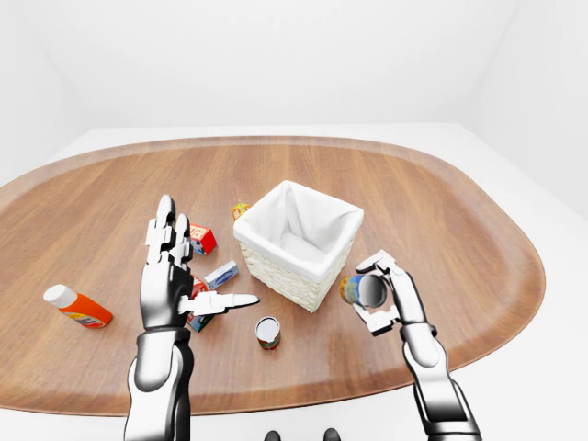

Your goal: Pick up the alphabet soup, and put it in the basket.

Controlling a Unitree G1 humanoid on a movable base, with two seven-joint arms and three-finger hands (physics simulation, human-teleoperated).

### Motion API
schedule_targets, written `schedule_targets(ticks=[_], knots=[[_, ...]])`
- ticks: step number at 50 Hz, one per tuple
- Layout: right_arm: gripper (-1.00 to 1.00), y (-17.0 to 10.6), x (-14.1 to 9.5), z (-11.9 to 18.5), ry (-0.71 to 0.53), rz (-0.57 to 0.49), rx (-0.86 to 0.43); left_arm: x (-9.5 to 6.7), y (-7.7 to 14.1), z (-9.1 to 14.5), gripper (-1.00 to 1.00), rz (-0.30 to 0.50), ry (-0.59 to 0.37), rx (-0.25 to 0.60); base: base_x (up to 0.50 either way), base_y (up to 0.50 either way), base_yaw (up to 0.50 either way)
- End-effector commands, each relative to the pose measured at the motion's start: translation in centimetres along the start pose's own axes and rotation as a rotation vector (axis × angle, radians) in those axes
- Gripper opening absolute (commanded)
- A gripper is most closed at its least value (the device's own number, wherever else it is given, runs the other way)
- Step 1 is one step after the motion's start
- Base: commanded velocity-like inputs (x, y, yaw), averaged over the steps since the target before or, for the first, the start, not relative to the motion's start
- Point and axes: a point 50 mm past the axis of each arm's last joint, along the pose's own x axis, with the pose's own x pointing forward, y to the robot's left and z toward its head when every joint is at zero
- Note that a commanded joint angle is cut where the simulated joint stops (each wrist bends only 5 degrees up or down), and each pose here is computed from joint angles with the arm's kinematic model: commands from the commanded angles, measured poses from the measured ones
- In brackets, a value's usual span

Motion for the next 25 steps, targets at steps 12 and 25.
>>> schedule_targets(ticks=[12,25], knots=[[-1.00,-1.6,0.1,2.9,-0.140,-0.099,0.093,0.0,0.0,0.1,1.00,0.001,-0.003,0.000,0.00,0.00,0.00],[-1.00,-2.3,-0.1,4.7,-0.208,-0.143,0.115,0.1,-0.1,-0.1,1.00,0.000,0.002,0.003,0.00,0.00,0.00]])
